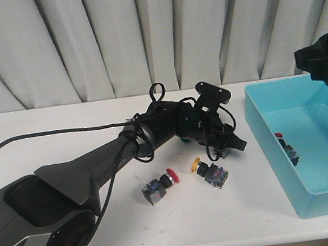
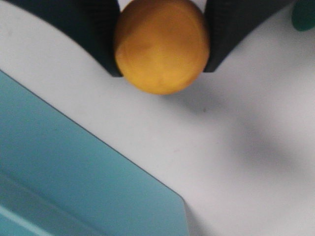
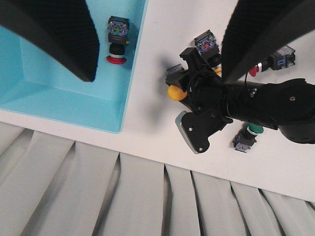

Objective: Pick red and yellow buttons and place in box
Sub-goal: 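Grasp the yellow button with the left gripper and lift it, then hand the yellow button from the left gripper to the right gripper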

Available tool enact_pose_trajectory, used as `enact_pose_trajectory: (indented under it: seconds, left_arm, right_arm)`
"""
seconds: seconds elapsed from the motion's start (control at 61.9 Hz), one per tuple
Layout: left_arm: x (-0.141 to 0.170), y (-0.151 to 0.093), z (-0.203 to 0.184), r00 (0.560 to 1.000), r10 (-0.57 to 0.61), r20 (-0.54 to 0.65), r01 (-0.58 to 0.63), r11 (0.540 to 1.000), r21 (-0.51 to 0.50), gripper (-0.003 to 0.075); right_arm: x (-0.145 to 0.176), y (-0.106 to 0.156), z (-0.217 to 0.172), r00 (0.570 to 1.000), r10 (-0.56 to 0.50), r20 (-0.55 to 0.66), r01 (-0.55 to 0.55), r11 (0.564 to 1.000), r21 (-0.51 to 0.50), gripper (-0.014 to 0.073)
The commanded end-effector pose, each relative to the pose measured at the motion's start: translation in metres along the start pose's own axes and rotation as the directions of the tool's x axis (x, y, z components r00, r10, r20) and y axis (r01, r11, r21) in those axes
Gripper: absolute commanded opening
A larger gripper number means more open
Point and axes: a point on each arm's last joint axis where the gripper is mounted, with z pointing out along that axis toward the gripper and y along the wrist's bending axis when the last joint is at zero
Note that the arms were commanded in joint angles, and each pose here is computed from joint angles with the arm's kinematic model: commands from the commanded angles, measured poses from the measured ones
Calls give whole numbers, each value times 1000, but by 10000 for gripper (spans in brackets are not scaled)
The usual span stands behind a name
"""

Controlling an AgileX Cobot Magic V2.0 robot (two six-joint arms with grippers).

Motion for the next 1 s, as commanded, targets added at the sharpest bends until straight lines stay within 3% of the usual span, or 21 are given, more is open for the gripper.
enact_pose_trajectory:
  seconds: [0.0,0.065,0.226,0.484,0.63,0.759,0.985]
  left_arm:
    - [-46,-8,-40,982,-3,191,3,1000,1,76]
    - [-48,-9,-43,979,-3,204,3,1000,-1,-9]
    - [-63,-15,-71,977,-4,213,1,1000,15,-7]
    - [-102,-25,-180,976,-44,212,32,998,63,-6]
    - [-111,-28,-239,976,-61,208,47,996,74,-6]
    - [-120,-32,-285,960,-48,274,30,997,70,-6]
    - [-122,-51,-343,942,-122,312,70,982,174,-6]
  right_arm:
    - [-14,-1,-11,995,0,104,-1,1000,14,502]
    - [-14,-1,-10,995,-2,103,0,1000,15,497]
    - [-9,-2,0,994,-37,99,35,999,25,491]
    - [25,2,34,971,-127,202,118,992,53,491]
    - [28,30,39,957,-201,210,216,975,-48,491]
    - [29,52,42,939,-260,226,291,949,-118,491]
    - [26,56,44,936,-245,254,283,951,-126,491]
